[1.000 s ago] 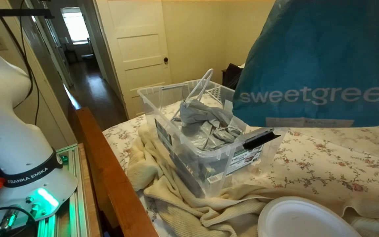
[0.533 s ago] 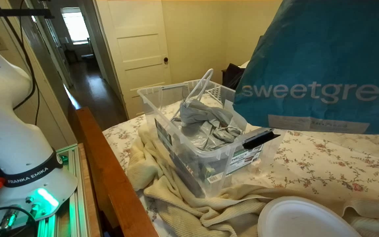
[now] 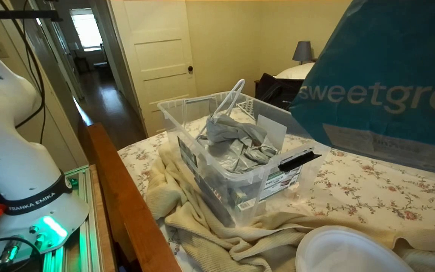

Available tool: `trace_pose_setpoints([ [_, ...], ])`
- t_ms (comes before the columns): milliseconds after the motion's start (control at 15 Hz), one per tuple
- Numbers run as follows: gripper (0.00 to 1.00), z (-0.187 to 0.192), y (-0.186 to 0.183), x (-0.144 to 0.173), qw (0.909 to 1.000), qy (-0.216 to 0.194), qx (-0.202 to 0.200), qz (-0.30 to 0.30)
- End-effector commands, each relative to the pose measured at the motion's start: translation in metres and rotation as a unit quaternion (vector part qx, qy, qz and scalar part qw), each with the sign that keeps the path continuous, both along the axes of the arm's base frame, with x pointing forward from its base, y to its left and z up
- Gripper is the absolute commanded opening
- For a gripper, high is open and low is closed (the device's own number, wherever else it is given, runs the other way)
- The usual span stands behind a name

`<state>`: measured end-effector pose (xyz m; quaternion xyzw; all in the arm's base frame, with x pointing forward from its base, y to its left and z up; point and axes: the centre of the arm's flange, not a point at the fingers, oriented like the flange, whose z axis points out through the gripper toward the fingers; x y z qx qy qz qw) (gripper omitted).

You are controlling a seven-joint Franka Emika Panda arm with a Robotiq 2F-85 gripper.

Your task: Remove the bag from the storage container

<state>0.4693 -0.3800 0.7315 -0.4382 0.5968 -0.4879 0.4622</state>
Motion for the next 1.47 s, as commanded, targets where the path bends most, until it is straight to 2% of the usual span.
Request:
trace_pose_setpoints([
  [0, 0.01, 0.024, -0.017, 0.009, 0.9986, -0.042, 0.004, -0.033],
  [400, 0.01, 0.0, -0.036, 0.018, 0.9977, -0.034, 0.014, -0.057],
  [1400, 0.01, -0.101, -0.057, 0.006, 0.9929, 0.024, 0.091, -0.073],
])
